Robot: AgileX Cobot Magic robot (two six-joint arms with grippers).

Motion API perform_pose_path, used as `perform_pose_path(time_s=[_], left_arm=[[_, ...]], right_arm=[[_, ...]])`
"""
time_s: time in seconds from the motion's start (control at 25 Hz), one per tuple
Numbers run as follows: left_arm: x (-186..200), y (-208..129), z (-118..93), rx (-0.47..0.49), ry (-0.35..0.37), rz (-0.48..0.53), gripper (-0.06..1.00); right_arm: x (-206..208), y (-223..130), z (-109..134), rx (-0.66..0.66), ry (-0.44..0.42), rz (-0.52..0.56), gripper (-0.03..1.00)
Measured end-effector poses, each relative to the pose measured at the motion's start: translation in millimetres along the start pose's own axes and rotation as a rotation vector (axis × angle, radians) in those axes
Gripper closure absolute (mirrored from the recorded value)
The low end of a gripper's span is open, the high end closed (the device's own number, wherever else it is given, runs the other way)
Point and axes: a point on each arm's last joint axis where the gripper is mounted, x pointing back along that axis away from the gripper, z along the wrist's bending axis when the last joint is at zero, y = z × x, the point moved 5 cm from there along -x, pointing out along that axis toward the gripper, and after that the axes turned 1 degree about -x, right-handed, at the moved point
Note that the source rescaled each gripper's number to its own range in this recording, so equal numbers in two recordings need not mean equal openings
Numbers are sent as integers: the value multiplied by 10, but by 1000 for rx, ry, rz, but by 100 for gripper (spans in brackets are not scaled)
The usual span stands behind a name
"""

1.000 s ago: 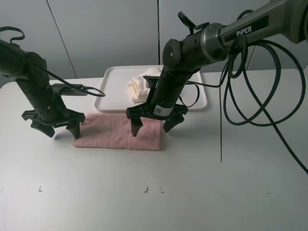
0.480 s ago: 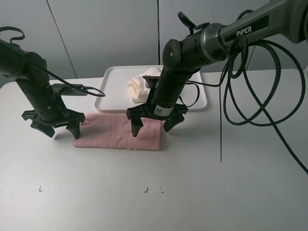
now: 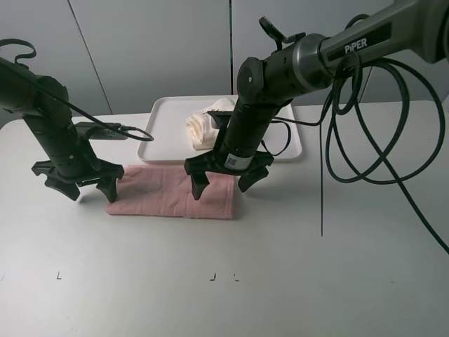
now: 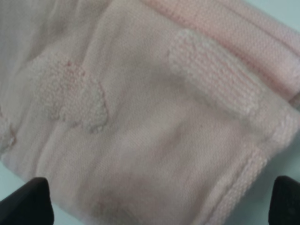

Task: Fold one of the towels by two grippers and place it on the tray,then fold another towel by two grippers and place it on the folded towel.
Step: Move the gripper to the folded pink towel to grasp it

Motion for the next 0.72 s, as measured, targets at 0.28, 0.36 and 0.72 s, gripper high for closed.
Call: perform_pose_path(time_s=[0.28, 0.36, 0.72], left_arm=[[0, -5, 1, 0, 0, 4, 0], [0, -5, 1, 0, 0, 4, 0], [-2, -8, -1, -1, 1, 6, 0]], right_arm=[[-72, -27, -26, 7, -5, 23, 2], [-72, -27, -26, 7, -5, 23, 2], [-112, -27, -34, 3, -2, 27, 18]])
